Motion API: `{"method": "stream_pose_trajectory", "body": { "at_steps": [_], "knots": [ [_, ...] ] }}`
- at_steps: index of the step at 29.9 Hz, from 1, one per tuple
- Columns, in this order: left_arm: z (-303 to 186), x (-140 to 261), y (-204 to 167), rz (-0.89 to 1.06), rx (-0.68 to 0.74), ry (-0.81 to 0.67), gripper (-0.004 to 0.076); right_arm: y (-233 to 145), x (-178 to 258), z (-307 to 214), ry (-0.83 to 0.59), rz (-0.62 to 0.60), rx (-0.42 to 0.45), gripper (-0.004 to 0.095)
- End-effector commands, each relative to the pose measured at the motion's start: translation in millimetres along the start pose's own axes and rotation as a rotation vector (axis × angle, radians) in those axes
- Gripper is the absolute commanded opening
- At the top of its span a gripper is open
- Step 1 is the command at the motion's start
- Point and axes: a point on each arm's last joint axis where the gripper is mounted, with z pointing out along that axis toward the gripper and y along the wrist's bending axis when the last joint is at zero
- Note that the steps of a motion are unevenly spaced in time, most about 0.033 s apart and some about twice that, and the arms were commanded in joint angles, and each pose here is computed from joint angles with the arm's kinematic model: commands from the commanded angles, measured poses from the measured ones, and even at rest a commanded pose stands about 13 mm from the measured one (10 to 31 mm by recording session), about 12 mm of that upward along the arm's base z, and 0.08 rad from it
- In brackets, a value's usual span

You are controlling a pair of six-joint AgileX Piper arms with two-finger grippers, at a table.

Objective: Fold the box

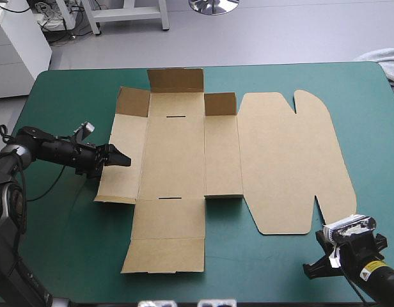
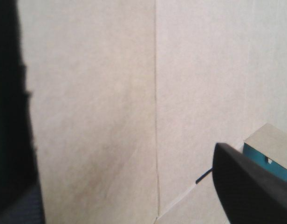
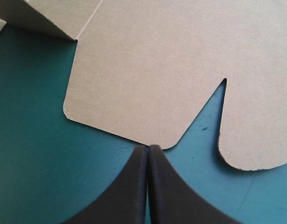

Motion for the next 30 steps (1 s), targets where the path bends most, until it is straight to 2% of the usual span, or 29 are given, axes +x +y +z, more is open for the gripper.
{"method": "stream_pose_trajectory", "body": {
  "at_steps": [1,4,6,9,10,19,24,30],
  "knots": [
    [5.9,4.7,-18.0,0.025,0.058,0.079,0.0576,-1.3,-13.8,-3.2,-0.078,-0.002,0.010,-0.0019],
    [6.3,4.7,-18.4,-0.005,0.057,0.081,0.0479,-1.3,-13.8,-3.2,-0.078,-0.002,0.010,-0.0019],
    [6.3,4.6,-18.6,-0.024,0.058,0.080,0.0335,-1.3,-13.8,-3.2,-0.078,-0.002,0.010,-0.0019],
    [6.3,3.9,-19.4,-0.025,0.067,0.073,0.0052,-1.3,-13.8,-3.2,-0.078,-0.002,0.010,-0.0019],
    [6.3,3.2,-20.0,-0.016,0.074,0.065,-0.0012,-1.3,-13.8,-3.2,-0.078,-0.002,0.010,-0.0019],
    [-2.9,-12.0,-32.5,0.063,0.123,-0.018,-0.0009,-1.3,-13.8,-3.2,-0.078,-0.002,0.010,-0.0019],
    [-10.2,-20.3,-52.4,0.173,0.007,0.024,-0.0009,-1.2,-13.6,-3.2,-0.076,-0.002,0.010,-0.0019],
    [-16.7,-31.2,-122.9,0.518,-0.206,0.074,-0.0009,-1.3,-13.8,-3.2,-0.078,-0.002,0.010,-0.0019]
  ]
}}
